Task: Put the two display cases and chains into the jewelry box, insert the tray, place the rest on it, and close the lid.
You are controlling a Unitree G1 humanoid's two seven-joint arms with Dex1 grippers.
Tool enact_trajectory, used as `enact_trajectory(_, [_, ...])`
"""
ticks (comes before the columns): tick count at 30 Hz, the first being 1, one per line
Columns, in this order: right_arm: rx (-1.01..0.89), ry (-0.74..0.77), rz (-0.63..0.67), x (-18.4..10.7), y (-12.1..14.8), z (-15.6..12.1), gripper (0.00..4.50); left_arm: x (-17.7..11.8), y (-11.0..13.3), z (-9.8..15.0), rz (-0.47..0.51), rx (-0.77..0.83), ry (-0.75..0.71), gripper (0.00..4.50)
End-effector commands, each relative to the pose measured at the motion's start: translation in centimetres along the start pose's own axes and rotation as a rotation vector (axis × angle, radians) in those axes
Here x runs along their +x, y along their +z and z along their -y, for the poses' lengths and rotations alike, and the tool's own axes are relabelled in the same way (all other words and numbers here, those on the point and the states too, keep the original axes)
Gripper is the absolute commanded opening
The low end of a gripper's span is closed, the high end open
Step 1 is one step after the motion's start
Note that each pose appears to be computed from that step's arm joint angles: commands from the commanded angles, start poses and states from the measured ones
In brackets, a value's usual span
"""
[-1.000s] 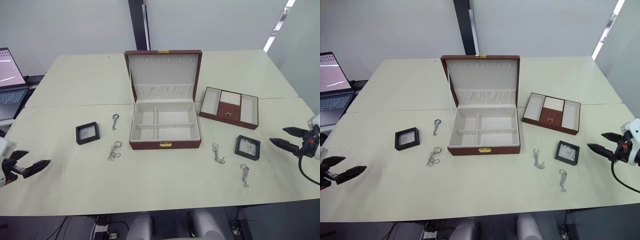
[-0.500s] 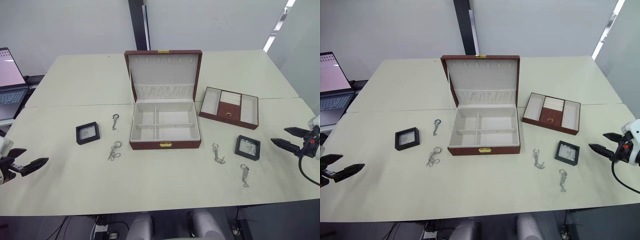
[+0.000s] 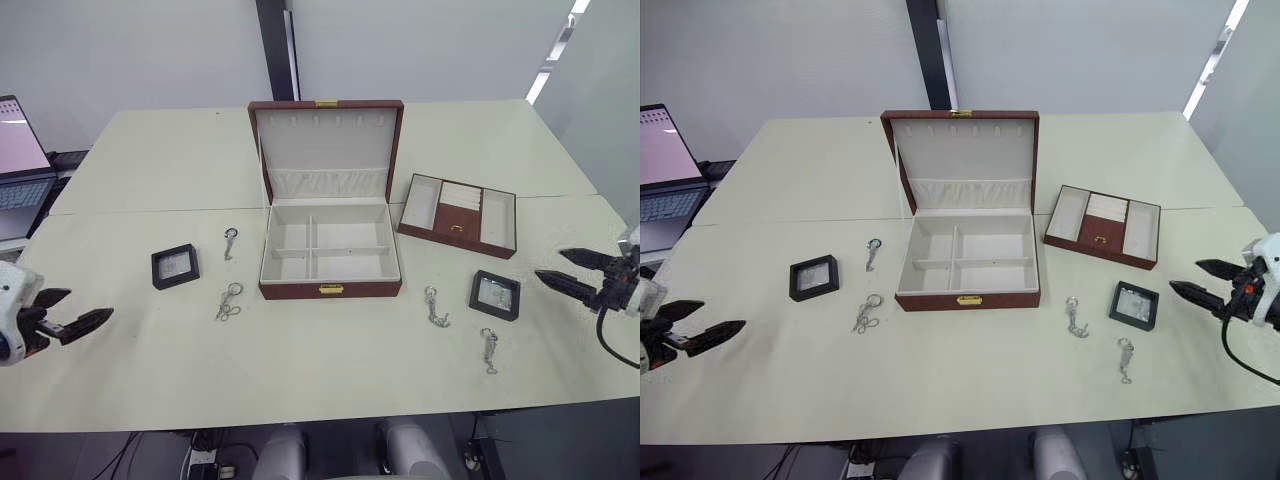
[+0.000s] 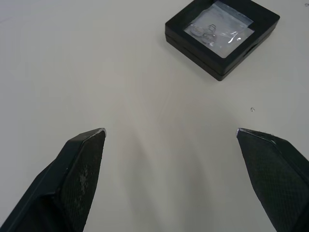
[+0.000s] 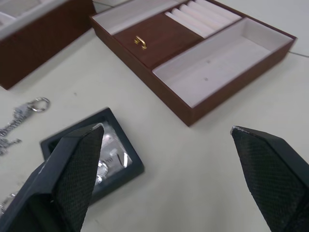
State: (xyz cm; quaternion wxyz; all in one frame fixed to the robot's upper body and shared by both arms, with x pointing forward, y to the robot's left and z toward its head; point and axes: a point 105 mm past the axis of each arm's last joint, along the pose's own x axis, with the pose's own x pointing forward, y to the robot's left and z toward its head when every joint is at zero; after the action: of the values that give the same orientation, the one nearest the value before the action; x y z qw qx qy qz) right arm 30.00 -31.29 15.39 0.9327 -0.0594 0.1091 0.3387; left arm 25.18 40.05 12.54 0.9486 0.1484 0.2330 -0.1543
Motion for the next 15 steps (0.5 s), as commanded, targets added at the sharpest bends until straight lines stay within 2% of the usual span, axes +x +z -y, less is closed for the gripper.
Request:
enact_trajectory(1, [-0.084, 0.153, 0.161, 1.8, 4.3, -3.9, 4.47, 1.1, 1.9, 0.8, 0.006, 0.096, -0.066, 4.50])
enact_trajectory(4, [-0.118, 0.316, 0.217, 3.7, 5.8, -8.3, 4.47, 2.0, 2.8, 1.3, -0.032, 0.163, -0.126, 4.50])
enact_trajectory(10, [-0.201, 0.521, 0.286, 6.0, 7.6, -14.4, 4.47, 4.2, 4.1, 2.4, -0.115, 0.320, -0.234, 4.50])
enact_trajectory(12, [-0.237, 0.568, 0.290, 6.5, 7.6, -15.8, 4.47, 4.8, 4.9, 3.0, -0.130, 0.354, -0.281, 4.50])
enact_trajectory(15, [-0.257, 0.577, 0.288, 6.8, 7.7, -16.3, 4.47, 5.6, 5.5, 3.5, -0.153, 0.402, -0.323, 4.50])
